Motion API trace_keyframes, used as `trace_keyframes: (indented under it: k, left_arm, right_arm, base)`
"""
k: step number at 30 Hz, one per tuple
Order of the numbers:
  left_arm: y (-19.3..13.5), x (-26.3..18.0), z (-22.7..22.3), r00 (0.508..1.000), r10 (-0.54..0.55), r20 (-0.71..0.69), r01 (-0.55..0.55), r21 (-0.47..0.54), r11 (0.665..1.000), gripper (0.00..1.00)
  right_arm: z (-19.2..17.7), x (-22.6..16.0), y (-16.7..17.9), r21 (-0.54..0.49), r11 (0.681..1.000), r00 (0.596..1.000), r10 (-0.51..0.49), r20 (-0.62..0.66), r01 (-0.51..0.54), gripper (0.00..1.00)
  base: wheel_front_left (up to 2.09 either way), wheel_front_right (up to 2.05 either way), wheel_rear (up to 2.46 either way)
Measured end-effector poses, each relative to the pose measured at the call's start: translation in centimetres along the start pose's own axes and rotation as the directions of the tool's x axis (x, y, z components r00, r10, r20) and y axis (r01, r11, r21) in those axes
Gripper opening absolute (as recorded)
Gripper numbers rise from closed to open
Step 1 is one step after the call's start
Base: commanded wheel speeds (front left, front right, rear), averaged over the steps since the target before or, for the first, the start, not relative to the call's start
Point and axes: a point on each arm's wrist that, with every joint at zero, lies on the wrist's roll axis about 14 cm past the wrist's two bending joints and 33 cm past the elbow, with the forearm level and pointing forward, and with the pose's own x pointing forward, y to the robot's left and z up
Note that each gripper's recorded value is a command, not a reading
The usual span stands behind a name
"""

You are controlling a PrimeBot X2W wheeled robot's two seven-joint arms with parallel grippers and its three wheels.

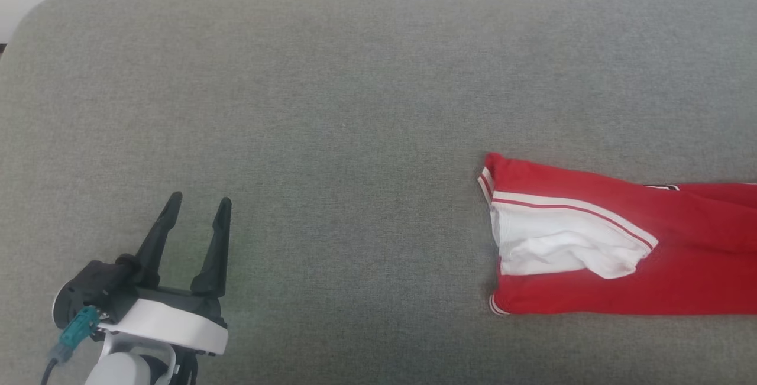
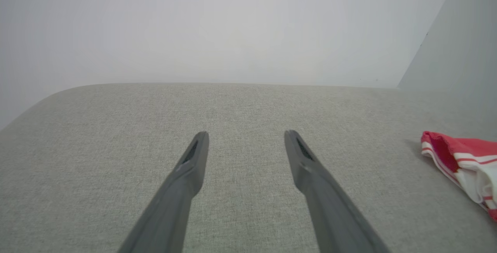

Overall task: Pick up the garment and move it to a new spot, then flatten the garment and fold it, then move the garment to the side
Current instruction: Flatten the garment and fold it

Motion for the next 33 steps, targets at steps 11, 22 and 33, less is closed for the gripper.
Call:
trace_keyframes:
  k: [11, 22, 33]
  left_arm:
    - [-0.5, -0.2, 0.7, 1.0, -0.013, 0.019, 0.013, -0.005, 1.0, 1.0]
    - [0.3, -1.8, 1.3, 0.999, 0.026, 0.034, -0.026, -0.013, 1.0, 1.0]
    - [1.6, -3.3, 1.7, 0.995, 0.094, 0.045, -0.092, -0.041, 0.995, 1.0]
  right_arm:
    - [-3.5, -1.7, 8.3, -0.164, 0.958, 0.97, 0.222, -0.101, -0.236, 0.0]
    - [-7.6, -5.6, 22.4, -0.342, 0.73, 0.806, 0.527, -0.271, -0.592, 0.0]
    - [-12.3, -7.3, 31.7, -0.387, 0.511, 0.64, 0.638, -0.428, -0.768, 0.0]
  base:
    - [0.0, 0.0, 0.0]
    - [0.0, 0.0, 0.0]
    - [0.0, 0.0, 0.0]
